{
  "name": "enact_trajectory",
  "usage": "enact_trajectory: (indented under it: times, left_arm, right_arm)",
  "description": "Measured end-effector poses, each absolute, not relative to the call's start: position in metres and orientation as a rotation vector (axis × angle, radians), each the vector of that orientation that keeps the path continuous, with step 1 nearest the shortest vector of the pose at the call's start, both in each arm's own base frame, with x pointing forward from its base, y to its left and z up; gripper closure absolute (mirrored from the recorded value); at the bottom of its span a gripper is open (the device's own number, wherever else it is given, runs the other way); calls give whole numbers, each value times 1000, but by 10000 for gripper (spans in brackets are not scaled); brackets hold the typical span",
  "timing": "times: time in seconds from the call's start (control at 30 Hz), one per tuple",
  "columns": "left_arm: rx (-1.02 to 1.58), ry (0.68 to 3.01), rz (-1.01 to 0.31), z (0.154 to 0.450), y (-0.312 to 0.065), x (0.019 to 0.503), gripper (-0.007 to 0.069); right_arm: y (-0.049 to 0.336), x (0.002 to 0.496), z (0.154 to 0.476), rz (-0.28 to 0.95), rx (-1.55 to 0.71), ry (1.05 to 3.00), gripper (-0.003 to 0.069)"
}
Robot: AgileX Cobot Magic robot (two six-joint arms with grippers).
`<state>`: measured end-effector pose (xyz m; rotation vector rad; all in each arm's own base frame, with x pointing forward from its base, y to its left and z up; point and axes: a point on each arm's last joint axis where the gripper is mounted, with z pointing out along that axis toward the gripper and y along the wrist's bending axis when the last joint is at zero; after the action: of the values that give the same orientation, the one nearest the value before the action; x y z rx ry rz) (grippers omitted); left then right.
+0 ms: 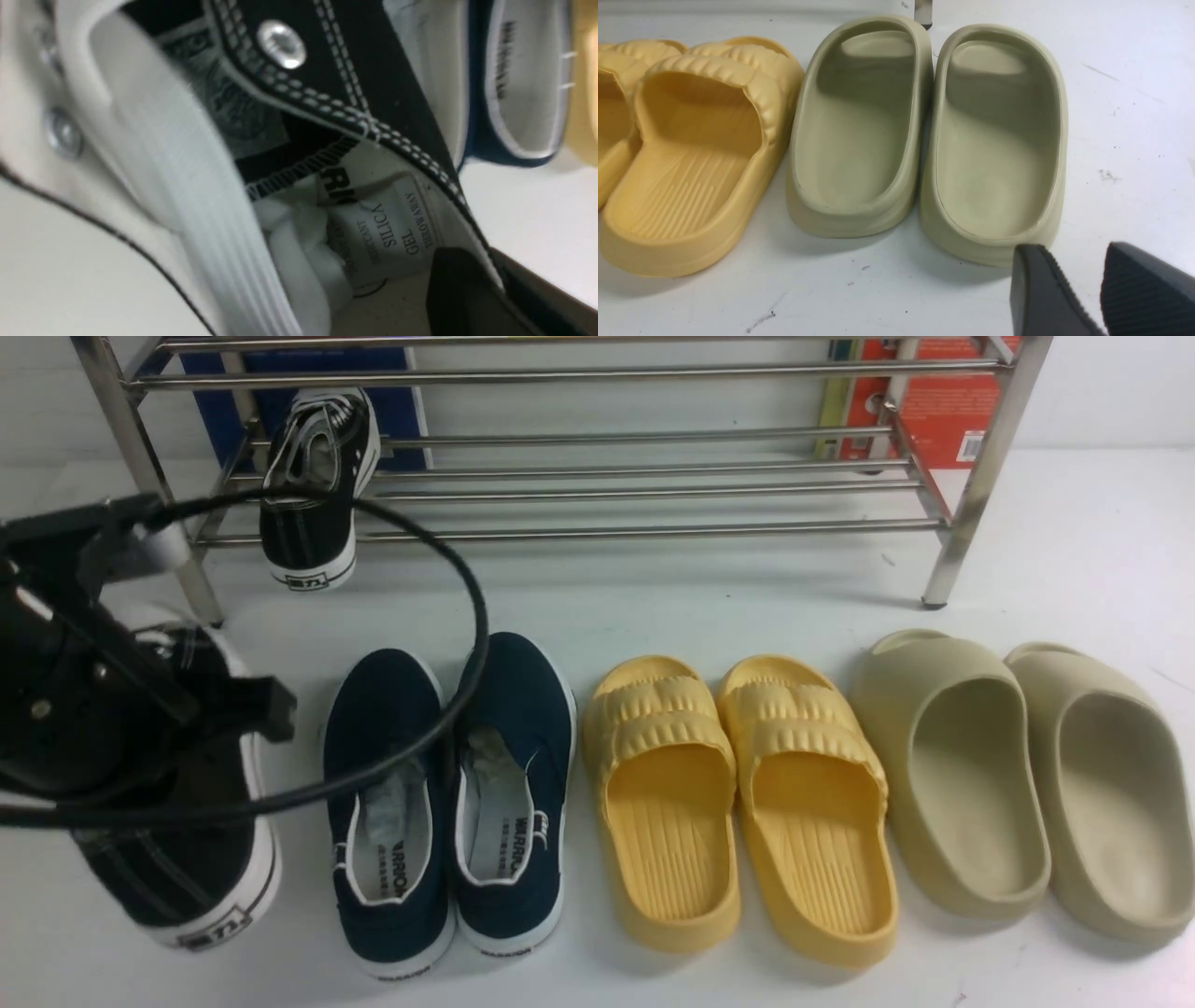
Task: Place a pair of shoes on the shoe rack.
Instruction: Use the left arm to put a shoe into the shoe rack
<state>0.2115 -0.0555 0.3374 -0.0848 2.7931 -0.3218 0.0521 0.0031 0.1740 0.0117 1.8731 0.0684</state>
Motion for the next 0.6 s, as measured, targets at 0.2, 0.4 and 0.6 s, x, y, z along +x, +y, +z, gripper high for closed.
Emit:
enact_trajectory:
  times: [0.2, 0.4, 0.6]
  left_arm:
    - [167, 2793, -313, 344, -94, 239, 638]
    - [381, 2782, -221, 340, -132, 283, 638]
    - [472, 2703, -171, 342, -146, 322, 638]
  right_arm:
    - [3, 52, 174, 68, 12, 1873, 419]
    - [3, 52, 174, 68, 12, 1873, 419]
    - [3, 52, 174, 68, 12, 1873, 419]
